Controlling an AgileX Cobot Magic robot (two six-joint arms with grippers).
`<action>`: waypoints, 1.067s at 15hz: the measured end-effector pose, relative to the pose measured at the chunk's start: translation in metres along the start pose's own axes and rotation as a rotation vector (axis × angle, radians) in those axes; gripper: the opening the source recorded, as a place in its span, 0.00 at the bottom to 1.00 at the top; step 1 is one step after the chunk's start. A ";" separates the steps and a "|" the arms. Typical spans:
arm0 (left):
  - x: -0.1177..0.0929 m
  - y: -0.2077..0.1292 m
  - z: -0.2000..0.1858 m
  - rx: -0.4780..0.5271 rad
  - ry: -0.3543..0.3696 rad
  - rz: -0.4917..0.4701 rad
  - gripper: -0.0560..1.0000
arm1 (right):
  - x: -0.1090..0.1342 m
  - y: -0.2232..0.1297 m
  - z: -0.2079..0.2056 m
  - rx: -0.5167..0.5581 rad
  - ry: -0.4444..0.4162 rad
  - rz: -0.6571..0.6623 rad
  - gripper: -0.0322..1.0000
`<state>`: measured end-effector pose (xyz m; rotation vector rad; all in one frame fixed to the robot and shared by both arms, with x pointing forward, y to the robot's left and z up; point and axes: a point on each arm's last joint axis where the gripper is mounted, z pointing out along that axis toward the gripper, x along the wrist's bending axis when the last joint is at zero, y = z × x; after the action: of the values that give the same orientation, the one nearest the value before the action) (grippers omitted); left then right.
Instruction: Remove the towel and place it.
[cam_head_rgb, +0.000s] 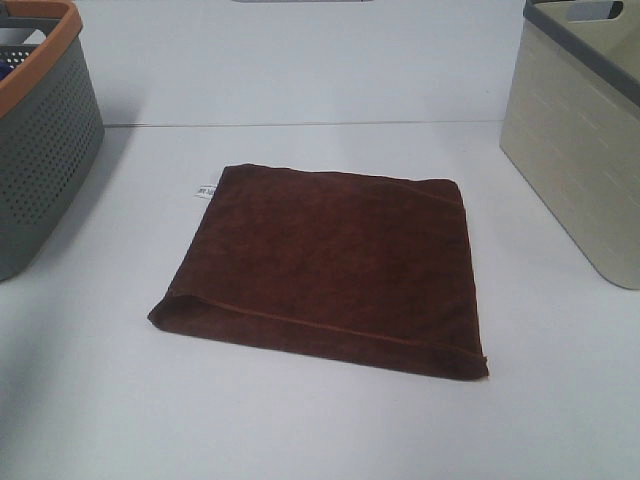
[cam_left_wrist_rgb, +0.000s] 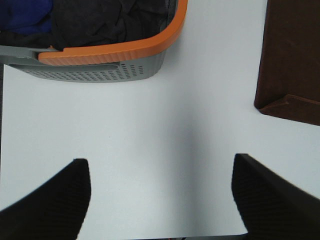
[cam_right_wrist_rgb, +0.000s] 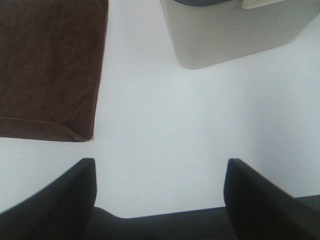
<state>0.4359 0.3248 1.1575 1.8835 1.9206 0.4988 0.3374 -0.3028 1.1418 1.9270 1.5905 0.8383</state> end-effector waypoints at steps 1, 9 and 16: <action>-0.002 -0.005 -0.010 -0.031 0.002 0.002 0.76 | -0.001 -0.013 -0.006 -0.023 -0.008 -0.008 0.64; -0.020 -0.066 -0.032 -0.154 0.011 0.098 0.76 | -0.008 -0.064 -0.001 -0.025 -0.021 -0.068 0.64; -0.011 -0.129 -0.020 -0.244 0.126 0.039 0.76 | -0.009 -0.085 -0.010 -0.100 0.006 -0.172 0.64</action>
<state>0.3151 0.3114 1.1083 1.7713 1.8077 0.8414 0.2718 -0.2954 1.0864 1.6940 1.6580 0.8351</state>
